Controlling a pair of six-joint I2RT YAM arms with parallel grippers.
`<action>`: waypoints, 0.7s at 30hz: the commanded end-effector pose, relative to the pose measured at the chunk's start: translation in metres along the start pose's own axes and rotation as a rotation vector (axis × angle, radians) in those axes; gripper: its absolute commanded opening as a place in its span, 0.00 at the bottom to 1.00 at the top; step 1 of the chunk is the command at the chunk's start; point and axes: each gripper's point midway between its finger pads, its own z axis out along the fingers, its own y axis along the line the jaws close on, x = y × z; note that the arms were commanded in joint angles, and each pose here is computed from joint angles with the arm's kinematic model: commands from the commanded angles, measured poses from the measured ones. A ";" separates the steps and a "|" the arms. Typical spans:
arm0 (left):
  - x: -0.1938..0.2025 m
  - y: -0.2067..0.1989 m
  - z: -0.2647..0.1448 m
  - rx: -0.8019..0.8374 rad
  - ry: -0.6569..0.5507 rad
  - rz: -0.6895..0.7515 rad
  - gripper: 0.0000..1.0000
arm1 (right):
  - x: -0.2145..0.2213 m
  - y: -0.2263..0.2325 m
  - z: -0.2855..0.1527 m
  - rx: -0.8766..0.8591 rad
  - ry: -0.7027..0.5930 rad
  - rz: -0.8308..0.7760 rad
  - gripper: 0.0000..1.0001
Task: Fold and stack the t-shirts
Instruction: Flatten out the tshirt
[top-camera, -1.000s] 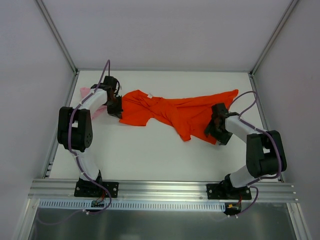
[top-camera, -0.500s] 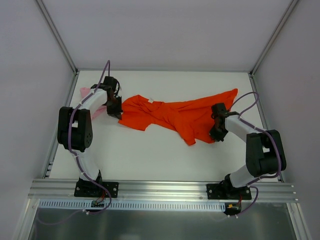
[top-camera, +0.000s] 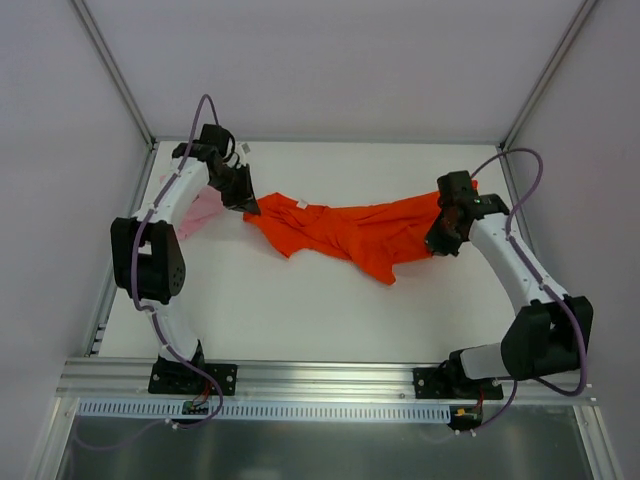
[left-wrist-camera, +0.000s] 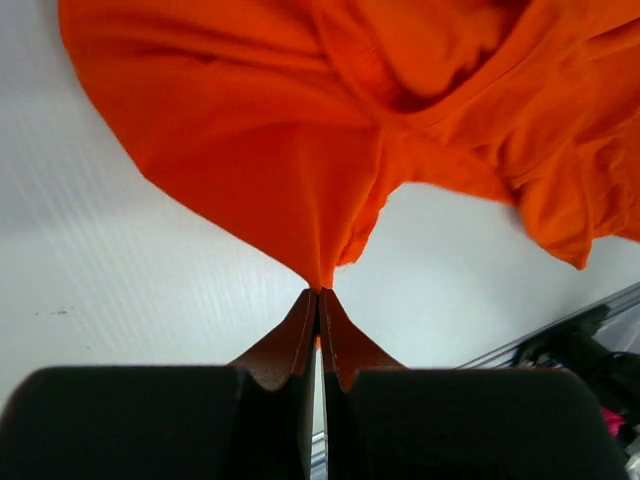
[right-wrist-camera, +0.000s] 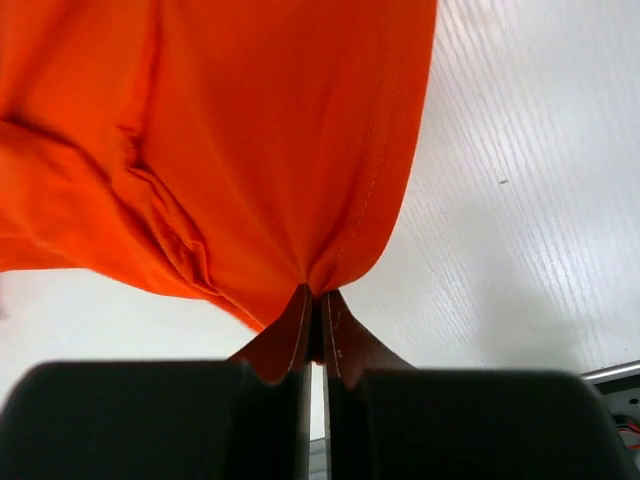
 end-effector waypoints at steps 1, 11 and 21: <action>-0.012 -0.038 -0.042 0.090 -0.045 -0.038 0.00 | -0.010 -0.014 -0.054 0.015 -0.032 -0.062 0.01; -0.086 -0.103 -0.164 0.236 -0.367 -0.124 0.00 | -0.081 -0.010 -0.146 -0.077 -0.183 -0.015 0.01; -0.127 -0.086 -0.240 0.328 -0.607 -0.251 0.00 | -0.162 0.001 -0.206 -0.214 -0.246 0.062 0.01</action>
